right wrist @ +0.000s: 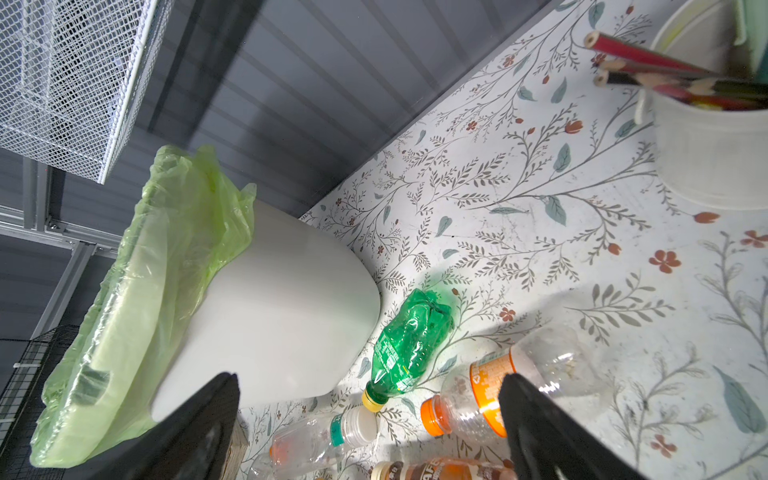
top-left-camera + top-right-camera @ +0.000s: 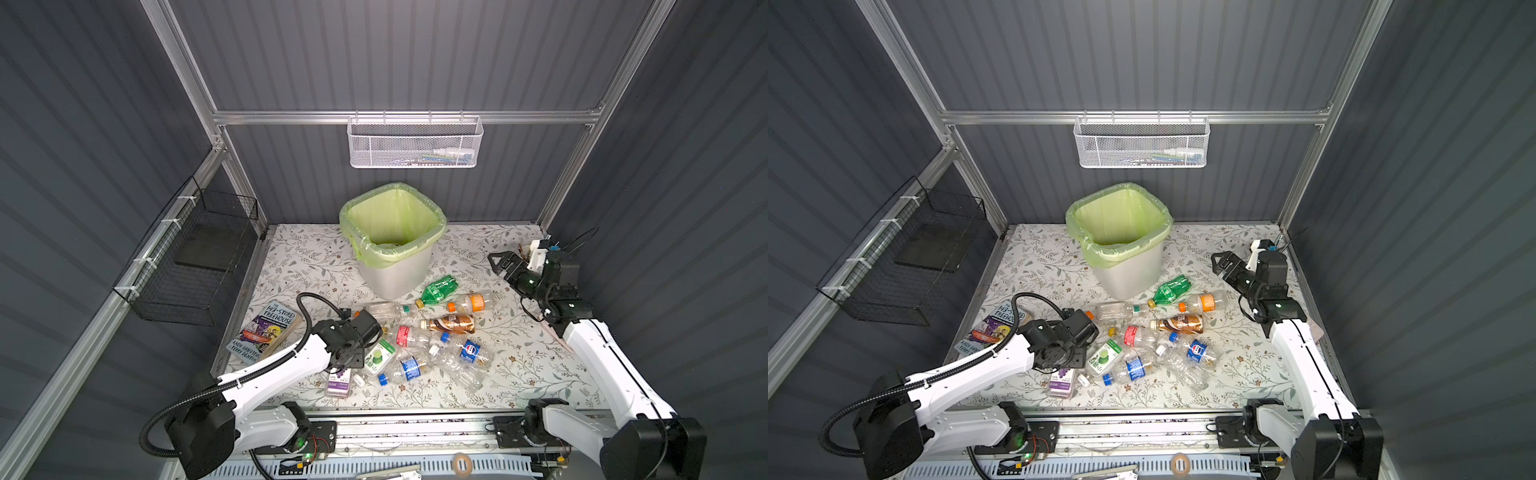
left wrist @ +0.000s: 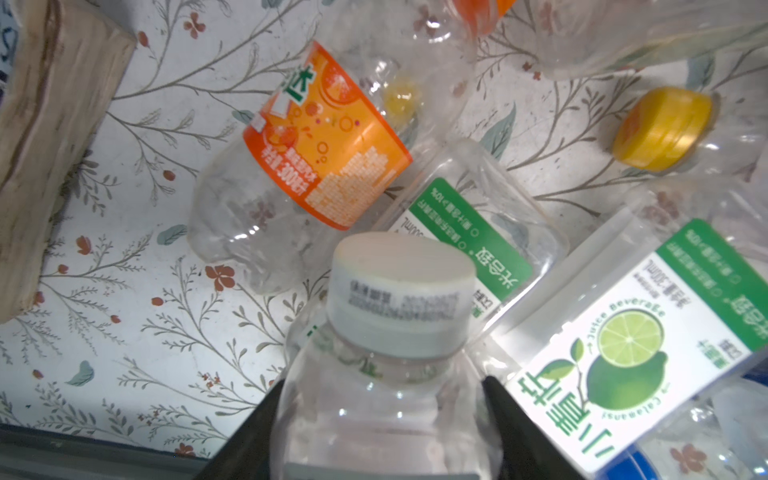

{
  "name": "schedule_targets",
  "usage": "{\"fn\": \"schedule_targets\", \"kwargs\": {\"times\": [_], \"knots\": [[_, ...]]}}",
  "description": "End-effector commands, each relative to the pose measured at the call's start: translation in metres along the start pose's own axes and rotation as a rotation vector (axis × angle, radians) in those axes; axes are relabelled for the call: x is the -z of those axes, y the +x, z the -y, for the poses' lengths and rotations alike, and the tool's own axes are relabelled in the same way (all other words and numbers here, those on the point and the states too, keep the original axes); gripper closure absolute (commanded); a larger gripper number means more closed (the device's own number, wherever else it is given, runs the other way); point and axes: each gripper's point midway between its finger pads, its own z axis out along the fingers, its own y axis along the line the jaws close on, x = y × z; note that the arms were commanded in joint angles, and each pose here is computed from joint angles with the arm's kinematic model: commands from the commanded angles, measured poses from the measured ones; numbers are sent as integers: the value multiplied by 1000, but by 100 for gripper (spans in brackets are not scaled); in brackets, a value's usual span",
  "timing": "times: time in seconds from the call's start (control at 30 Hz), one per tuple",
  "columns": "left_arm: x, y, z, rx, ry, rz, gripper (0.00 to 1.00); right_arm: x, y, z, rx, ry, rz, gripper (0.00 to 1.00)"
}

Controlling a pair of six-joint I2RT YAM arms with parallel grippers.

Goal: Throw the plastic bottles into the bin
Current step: 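Lower the left gripper onto the white-capped grape-juice bottle and grasp it, then lift the grape-juice bottle with the left gripper and release it into the bin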

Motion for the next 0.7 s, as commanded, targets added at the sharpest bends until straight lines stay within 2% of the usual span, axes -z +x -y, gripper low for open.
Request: {"fn": "schedule_targets", "kwargs": {"times": [0.0, 0.27, 0.43, 0.5, 0.67], "knots": [[29, -23, -5, 37, -3, 91, 42, -1, 1, 7, 4, 17, -1, 1], [106, -86, -18, 39, -19, 329, 42, 6, -6, 15, 11, 54, 25, 1], [173, -141, -22, 39, -22, 557, 42, 12, -7, 19, 14, 63, 43, 1], [208, -168, -19, 42, 5, 680, 43, 14, -5, 22, 15, 67, 47, 1], [271, -214, -9, 11, 37, 888, 43, 22, -4, 25, 22, 81, 55, 1]]}}
